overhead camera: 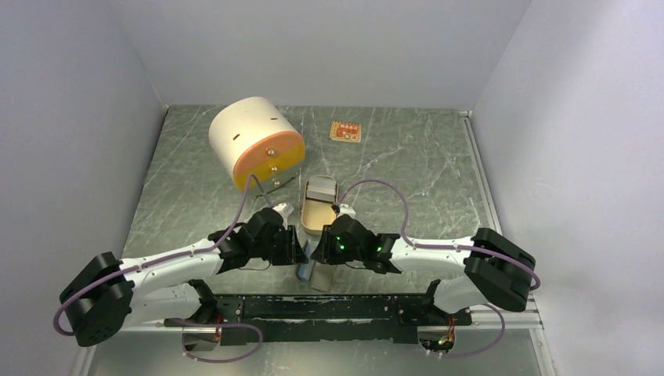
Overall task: Put the credit cards into the card holder
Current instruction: Open the card holder at the center of the board.
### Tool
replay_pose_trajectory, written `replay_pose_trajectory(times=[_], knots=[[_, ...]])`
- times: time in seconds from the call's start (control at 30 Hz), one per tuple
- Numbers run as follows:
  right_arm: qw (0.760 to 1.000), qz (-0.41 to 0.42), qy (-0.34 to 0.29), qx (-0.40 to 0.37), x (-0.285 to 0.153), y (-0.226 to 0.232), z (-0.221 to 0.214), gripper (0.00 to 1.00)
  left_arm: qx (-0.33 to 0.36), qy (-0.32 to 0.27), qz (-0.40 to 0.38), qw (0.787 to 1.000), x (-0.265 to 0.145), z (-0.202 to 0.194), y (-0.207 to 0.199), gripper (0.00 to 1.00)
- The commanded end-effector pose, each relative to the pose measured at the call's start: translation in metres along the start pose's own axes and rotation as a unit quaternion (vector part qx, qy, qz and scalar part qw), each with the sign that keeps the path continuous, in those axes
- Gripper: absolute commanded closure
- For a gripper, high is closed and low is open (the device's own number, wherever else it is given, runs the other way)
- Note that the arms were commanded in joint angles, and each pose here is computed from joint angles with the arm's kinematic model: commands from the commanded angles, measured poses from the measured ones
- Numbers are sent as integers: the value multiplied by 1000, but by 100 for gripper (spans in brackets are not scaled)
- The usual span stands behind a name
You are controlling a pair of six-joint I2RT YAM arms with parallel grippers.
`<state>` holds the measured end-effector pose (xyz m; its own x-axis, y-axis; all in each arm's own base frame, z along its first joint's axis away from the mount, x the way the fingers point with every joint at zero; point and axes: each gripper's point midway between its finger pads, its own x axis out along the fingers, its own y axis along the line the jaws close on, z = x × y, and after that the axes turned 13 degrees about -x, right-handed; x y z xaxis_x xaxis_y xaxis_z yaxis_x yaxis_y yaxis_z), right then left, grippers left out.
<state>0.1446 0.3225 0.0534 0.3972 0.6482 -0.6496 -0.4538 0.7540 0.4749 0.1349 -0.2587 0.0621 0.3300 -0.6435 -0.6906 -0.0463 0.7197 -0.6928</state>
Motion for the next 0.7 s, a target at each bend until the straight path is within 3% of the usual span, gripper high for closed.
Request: replay_pose_trajectory(times=[0.0,0.17,0.33,0.57,0.67], knots=[[1000,8,-9,-1,2,6,7,74,21,7,5,1000,0,4,-6,67],[1000,-4,-7,-6,3,1,6,74,23,-1,10,1000,-2,6,-4,79],[1000,-17,-3,-7,4,-8,1,74,23,-3,-17,1000,-7,6,-14,72],[1000,-22,1,-8,6,-10,-2,74,23,-3,-30,999,-8,4,-16,72],[1000,-23,3,-8,6,-12,-3,74,23,-2,-30,999,-7,3,-15,79]])
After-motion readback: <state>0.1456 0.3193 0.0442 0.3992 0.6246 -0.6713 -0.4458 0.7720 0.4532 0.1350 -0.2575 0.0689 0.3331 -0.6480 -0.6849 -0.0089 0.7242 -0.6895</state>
